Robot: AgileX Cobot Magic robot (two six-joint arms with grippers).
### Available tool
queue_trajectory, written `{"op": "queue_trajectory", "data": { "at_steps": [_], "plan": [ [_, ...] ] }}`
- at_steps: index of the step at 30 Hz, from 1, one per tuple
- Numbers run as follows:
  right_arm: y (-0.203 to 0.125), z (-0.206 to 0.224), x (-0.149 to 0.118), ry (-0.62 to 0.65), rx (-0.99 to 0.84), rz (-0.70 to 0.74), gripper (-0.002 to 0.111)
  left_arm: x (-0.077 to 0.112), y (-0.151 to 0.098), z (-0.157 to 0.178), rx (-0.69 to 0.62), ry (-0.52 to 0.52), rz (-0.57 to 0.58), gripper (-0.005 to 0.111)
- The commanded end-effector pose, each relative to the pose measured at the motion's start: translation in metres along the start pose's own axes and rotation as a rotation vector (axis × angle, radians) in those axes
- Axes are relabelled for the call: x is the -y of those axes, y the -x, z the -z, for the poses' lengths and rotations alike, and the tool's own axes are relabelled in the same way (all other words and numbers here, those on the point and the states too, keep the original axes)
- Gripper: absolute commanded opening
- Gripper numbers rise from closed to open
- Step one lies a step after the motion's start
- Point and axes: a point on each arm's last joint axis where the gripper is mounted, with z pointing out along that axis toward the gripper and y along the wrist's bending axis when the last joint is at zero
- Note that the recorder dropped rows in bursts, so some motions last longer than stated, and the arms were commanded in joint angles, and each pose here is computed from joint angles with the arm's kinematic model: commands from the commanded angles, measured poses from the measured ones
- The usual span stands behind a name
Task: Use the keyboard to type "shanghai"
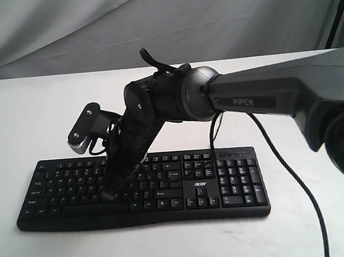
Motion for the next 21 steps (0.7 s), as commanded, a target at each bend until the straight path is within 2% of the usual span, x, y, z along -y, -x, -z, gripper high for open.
{"op": "queue_trajectory", "data": {
  "at_steps": [1, 21],
  "plan": [
    [0.0012, -0.0007, -0.0025, 0.001, 0.009, 0.008, 0.000, 0.0004, 0.0000, 0.0001, 0.006, -0.007, 0.005, 0.000],
    [-0.0037, -0.0095, -0.0038, 0.015, -0.016, 0.005, 0.000, 0.0004, 0.0000, 0.0001, 0.006, -0.007, 0.005, 0.000]
  ]
}}
